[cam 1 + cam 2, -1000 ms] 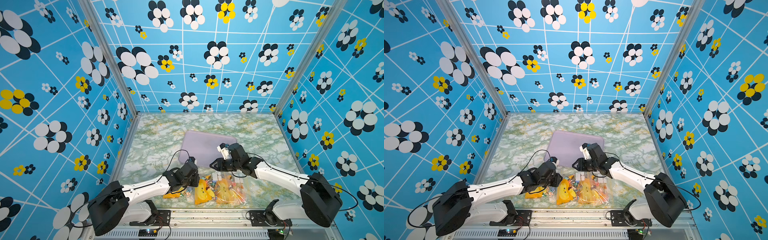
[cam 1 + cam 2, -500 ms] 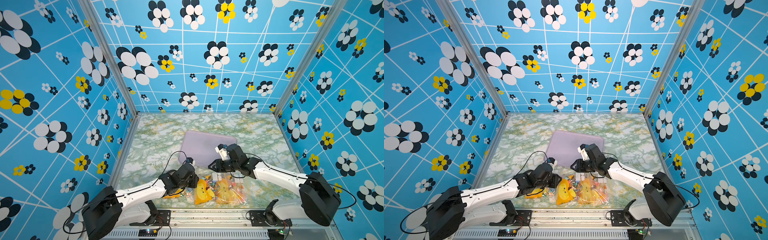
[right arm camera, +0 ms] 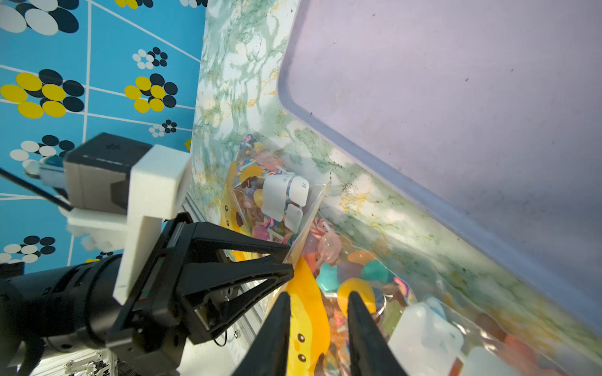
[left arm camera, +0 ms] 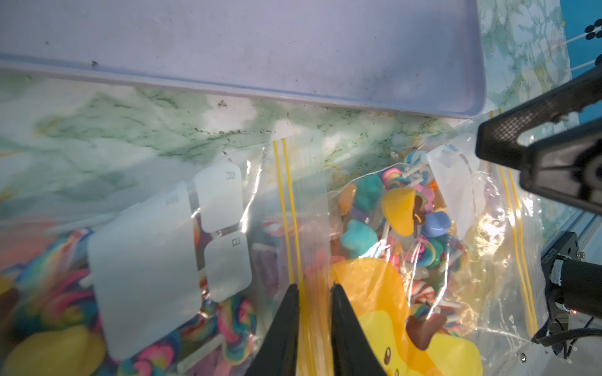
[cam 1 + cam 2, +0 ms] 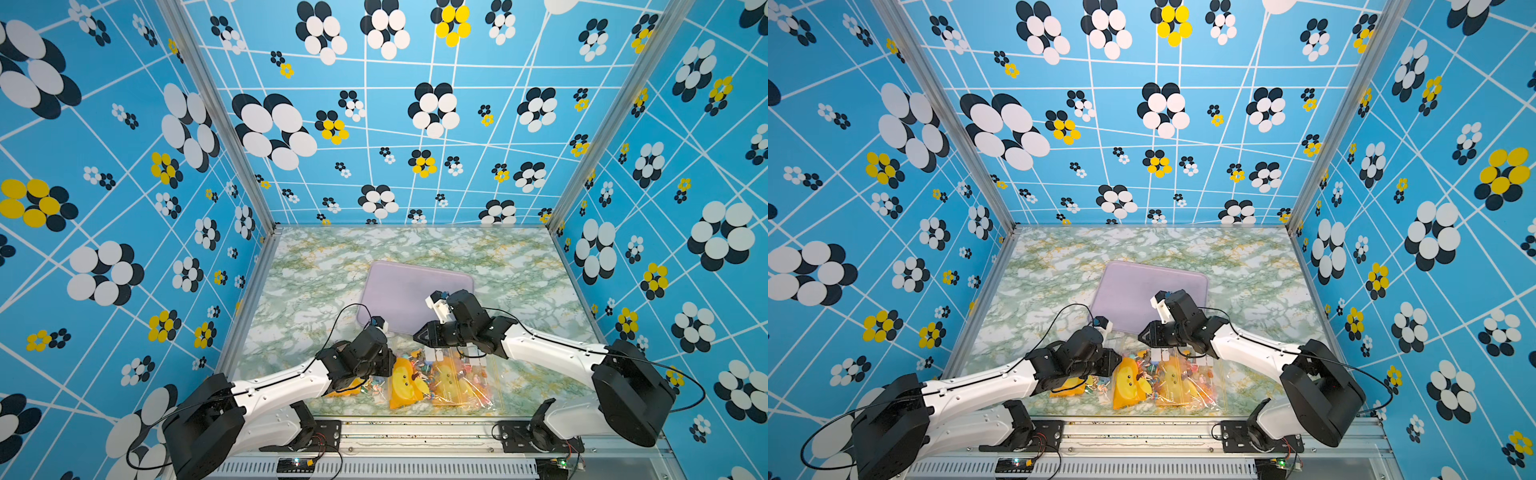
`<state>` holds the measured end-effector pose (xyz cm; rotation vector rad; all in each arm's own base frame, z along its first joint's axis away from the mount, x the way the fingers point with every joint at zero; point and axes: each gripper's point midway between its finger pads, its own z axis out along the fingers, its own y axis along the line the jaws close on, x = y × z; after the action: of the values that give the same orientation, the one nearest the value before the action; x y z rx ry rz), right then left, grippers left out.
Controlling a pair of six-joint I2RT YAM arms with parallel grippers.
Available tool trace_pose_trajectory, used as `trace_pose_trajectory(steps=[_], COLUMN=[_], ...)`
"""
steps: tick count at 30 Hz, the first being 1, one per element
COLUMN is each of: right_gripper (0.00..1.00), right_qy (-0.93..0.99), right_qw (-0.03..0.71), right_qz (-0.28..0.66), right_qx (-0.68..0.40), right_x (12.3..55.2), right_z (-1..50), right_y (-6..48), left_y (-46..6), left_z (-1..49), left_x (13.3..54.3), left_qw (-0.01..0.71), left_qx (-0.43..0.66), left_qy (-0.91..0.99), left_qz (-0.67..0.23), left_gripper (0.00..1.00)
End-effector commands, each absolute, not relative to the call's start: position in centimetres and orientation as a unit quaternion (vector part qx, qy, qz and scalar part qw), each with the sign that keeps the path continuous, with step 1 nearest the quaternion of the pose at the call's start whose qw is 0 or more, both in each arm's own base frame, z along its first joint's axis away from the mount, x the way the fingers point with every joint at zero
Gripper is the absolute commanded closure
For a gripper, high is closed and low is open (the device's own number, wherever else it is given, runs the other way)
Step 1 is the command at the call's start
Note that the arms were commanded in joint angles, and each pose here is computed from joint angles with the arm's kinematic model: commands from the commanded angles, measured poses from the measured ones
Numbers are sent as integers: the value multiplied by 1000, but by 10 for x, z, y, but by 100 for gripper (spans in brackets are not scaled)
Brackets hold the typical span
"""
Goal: Pour candies out of the ziploc bag
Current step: Open the ziploc bag at the center of the board.
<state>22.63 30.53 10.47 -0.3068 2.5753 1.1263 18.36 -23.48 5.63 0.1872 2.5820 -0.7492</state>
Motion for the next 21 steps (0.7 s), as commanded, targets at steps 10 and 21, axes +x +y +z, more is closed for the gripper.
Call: trace_pose_trajectory(steps=[10,21], right_gripper=[75,63], right_qy=[898,895], right_qw=[153,136], right_qz=[395,405], right_qx=[-120,-125], right_x=[222,211], right_z=[107,98], right_y=[325,354], left_y=[-228,-226], left_z=[56,60], left_x=[184,186], left_qw=[229,237], left_qx=[51,34], left_qy=[930,919], left_qz=[-284,-314], left_gripper=[91,97])
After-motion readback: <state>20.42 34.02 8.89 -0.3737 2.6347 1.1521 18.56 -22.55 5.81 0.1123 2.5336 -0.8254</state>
